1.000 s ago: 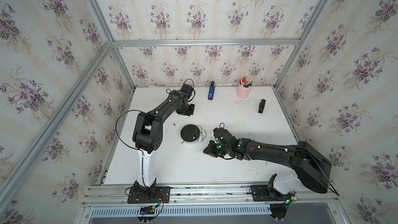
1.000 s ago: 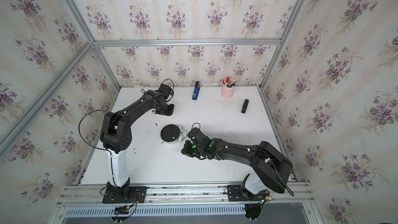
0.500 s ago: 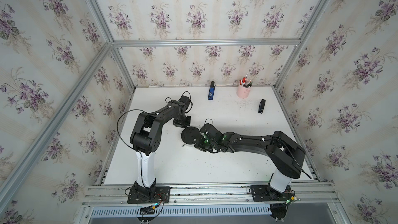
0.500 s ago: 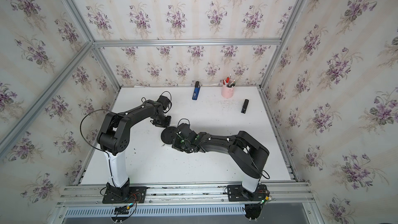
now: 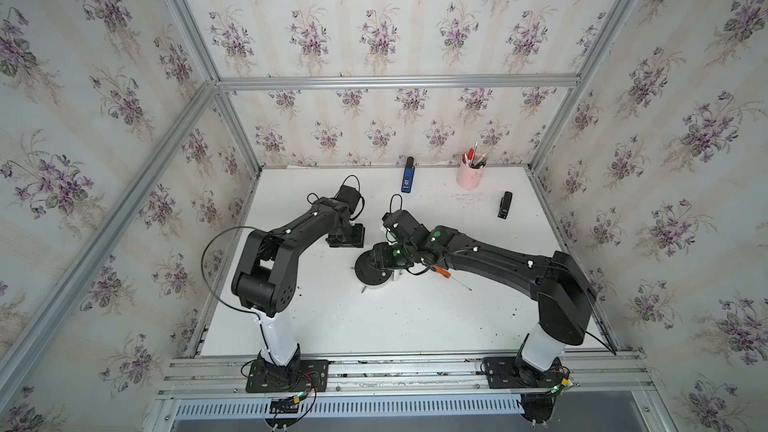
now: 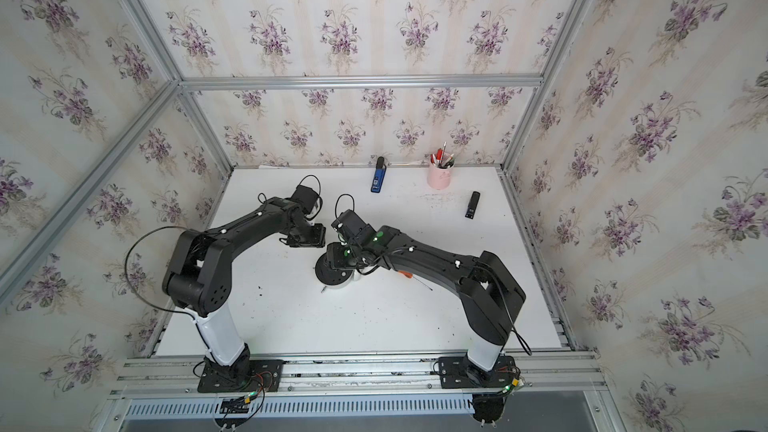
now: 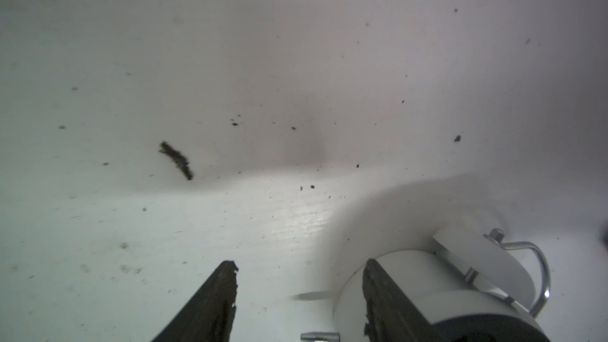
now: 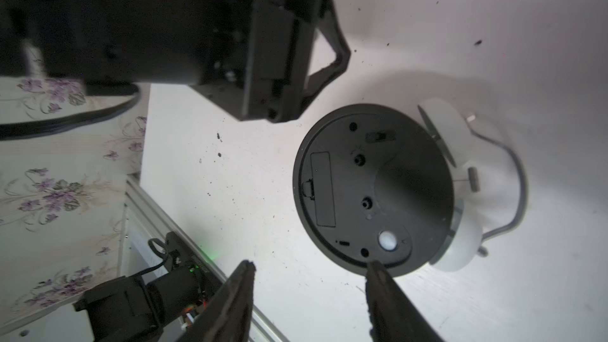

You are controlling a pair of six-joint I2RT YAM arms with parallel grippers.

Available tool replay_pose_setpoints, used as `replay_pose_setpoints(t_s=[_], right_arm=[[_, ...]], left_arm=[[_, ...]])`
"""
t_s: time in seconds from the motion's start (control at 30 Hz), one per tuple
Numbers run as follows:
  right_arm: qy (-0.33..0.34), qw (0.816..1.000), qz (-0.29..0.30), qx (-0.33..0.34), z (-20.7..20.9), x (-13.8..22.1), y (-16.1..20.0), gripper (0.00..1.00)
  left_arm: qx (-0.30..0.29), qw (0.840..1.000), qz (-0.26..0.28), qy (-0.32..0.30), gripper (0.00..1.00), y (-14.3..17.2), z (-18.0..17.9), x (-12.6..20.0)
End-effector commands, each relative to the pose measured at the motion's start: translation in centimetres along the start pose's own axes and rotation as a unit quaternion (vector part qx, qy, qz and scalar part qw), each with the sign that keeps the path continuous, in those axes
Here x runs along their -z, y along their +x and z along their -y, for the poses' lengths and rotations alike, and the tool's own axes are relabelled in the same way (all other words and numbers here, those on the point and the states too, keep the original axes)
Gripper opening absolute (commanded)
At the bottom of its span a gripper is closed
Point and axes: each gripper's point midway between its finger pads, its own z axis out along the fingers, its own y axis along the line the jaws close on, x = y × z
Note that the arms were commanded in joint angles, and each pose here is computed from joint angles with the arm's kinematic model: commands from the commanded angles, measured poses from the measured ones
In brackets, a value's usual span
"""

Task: Remove the battery from the alarm
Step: Adjust the alarm at the center of the board.

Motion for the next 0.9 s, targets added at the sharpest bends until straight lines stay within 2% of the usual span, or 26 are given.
replay_pose_setpoints(t_s=[0.0, 0.13, 0.23, 0.27, 0.37, 0.5, 0.63, 0.73, 0.87], right_arm=[[0.028, 0.998, -0.035, 0.054, 2.9, 0.8, -0.1, 0.62], [0.024, 0.996, -0.048, 0.076, 5.7, 0.6, -1.8, 0.67], [-0.032, 0.993, -0.054, 0.099, 4.7, 0.0, -2.6, 0.76], [-0.042, 0.992, -0.057, 0.107, 4.3, -0.2, -2.9, 0.77], [-0.078, 0.988, -0.071, 0.114, 3.4, -1.2, -2.6, 0.79], [-0.072, 0.987, -0.093, 0.108, 4.5, -2.6, -1.3, 0.82], [-0.079, 0.986, -0.104, 0.103, 5.0, -3.1, -0.1, 0.81], [-0.092, 0.984, -0.108, 0.104, 4.8, -3.3, 0.3, 0.81], [-0.109, 0.982, -0.113, 0.108, 4.1, -3.6, 0.7, 0.82]], left_arm=[[0.029, 0.999, 0.019, 0.016, 0.70, 0.7, -0.1, 2.8], [0.080, 0.990, 0.031, 0.110, 0.80, 3.4, 2.6, 5.5], [0.098, 0.981, 0.026, 0.164, 0.92, 6.2, 5.3, 6.3], [0.108, 0.979, 0.020, 0.173, 0.98, 7.1, 5.8, 6.3], [0.133, 0.974, 0.013, 0.183, 1.00, 9.1, 6.3, 6.6], [0.151, 0.974, 0.020, 0.166, 1.00, 10.1, 6.1, 8.0], [0.181, 0.965, 0.049, 0.182, 0.99, 9.0, 6.7, 8.9], [0.192, 0.970, 0.042, 0.141, 0.99, 9.5, 5.8, 7.9], [0.226, 0.967, 0.053, 0.107, 0.99, 10.4, 3.9, 6.3]])
